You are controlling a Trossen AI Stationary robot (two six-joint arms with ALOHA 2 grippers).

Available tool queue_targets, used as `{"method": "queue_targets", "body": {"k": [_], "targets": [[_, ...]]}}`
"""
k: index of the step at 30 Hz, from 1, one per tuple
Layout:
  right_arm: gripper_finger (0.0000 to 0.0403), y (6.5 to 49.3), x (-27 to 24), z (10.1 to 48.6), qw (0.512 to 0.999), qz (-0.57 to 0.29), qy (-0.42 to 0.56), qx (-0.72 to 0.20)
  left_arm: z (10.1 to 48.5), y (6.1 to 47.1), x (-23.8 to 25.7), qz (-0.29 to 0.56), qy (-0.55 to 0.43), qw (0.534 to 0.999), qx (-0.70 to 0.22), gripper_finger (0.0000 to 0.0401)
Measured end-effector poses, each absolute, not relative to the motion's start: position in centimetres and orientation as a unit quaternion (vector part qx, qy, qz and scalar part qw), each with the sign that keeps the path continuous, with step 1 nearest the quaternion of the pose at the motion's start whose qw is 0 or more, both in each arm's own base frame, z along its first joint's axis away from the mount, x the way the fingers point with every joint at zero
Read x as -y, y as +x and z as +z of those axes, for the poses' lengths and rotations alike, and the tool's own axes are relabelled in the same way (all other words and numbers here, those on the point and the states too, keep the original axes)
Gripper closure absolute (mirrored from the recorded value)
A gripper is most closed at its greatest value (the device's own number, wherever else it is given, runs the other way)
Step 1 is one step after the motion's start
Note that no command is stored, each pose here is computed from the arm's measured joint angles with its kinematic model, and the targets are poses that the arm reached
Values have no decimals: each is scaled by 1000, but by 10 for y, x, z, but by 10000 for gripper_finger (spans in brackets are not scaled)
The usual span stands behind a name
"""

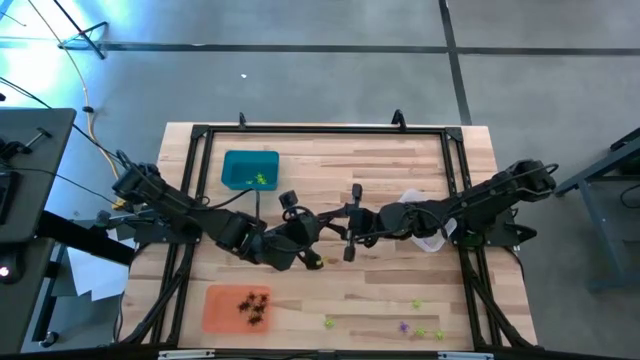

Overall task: Sort Halloween decoration
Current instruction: Put the violet spider toy into the transparent bin

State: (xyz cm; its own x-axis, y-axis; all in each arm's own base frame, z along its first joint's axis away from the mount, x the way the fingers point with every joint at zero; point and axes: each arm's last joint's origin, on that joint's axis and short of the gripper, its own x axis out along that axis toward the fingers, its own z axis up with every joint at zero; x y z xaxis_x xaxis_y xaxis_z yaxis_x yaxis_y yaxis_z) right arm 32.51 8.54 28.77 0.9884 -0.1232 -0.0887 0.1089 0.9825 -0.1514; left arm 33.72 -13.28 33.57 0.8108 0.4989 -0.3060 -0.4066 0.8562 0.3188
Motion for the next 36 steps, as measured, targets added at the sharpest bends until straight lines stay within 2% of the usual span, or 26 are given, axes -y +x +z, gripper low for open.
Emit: {"method": "queue_targets", "body": {"k": [6,11,20,25,33,36], "targets": [[335,325,-85,286,995,-59,-66,-53,334,340,130,240,119,943,-196,401],[392,325,-84,284,995,-60,-49,-63,333,340,130,238,121,943,-198,401],[400,325,-83,283,995,-60,-37,-69,333,341,129,222,147,941,-209,393],[401,325,-83,282,995,-60,-34,-72,332,341,128,217,155,940,-214,361],[402,325,-78,279,993,-73,-8,-90,332,341,126,209,208,928,-230,289],[402,317,-69,284,987,-116,-11,-109,333,340,125,236,230,916,-230,271]]}}
